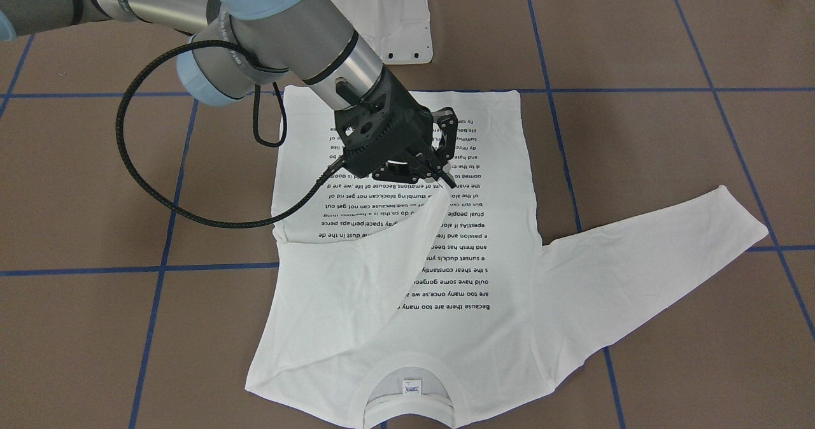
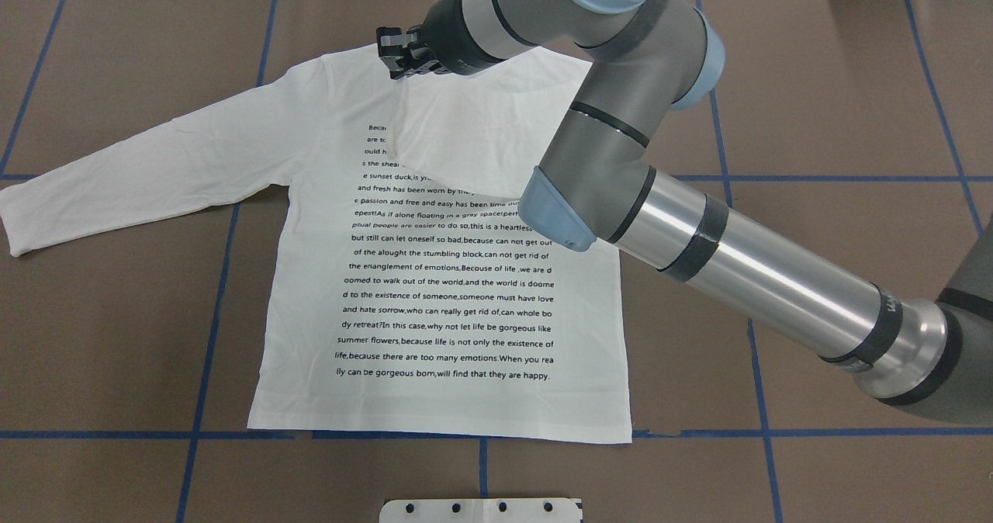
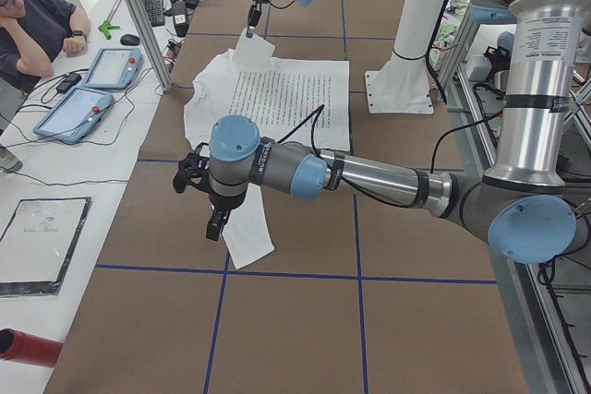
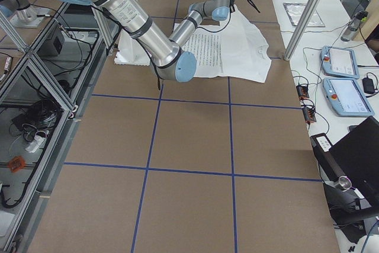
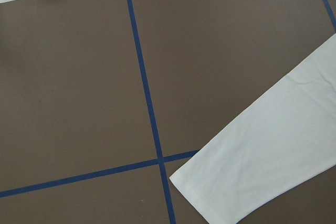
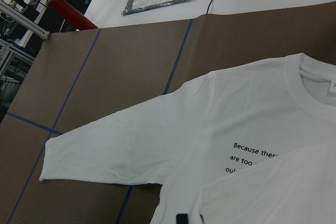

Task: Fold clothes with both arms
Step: 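Grasp the sleeve cuff with the right gripper and fold it across the shirt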

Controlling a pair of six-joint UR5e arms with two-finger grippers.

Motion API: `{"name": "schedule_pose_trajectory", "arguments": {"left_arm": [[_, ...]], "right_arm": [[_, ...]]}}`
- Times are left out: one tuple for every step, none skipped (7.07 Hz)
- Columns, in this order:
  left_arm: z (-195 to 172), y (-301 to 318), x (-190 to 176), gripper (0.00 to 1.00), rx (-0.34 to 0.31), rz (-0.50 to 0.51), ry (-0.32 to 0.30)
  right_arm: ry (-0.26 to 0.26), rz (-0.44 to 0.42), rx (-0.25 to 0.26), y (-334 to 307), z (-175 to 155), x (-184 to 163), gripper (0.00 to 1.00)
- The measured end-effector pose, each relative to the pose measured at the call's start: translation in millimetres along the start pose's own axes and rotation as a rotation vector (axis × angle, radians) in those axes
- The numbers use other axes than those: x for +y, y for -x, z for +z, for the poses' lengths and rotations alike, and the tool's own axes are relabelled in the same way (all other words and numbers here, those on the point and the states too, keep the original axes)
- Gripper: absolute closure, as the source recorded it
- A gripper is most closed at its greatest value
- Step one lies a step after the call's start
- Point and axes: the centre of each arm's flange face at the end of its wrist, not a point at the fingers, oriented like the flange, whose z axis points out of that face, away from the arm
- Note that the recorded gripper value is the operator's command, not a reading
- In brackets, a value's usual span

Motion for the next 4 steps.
{"name": "schedule_pose_trajectory", "arguments": {"left_arm": [[0,1,0,0.01,0.0,-0.004,0.0],[1,1,-1,0.01,0.0,-0.01,0.001],[1,1,-1,0.01,0.0,-0.012,0.001],[1,1,-2,0.01,0.0,-0.013,0.001]], "right_arm": [[0.025,0.005,0.029,-1,27,8,1.0],[0.058,0.014,0.061,-2,57,16,1.0],[0.086,0.024,0.095,0,85,17,1.0],[0.103,0.034,0.136,5,114,12,1.0]]}}
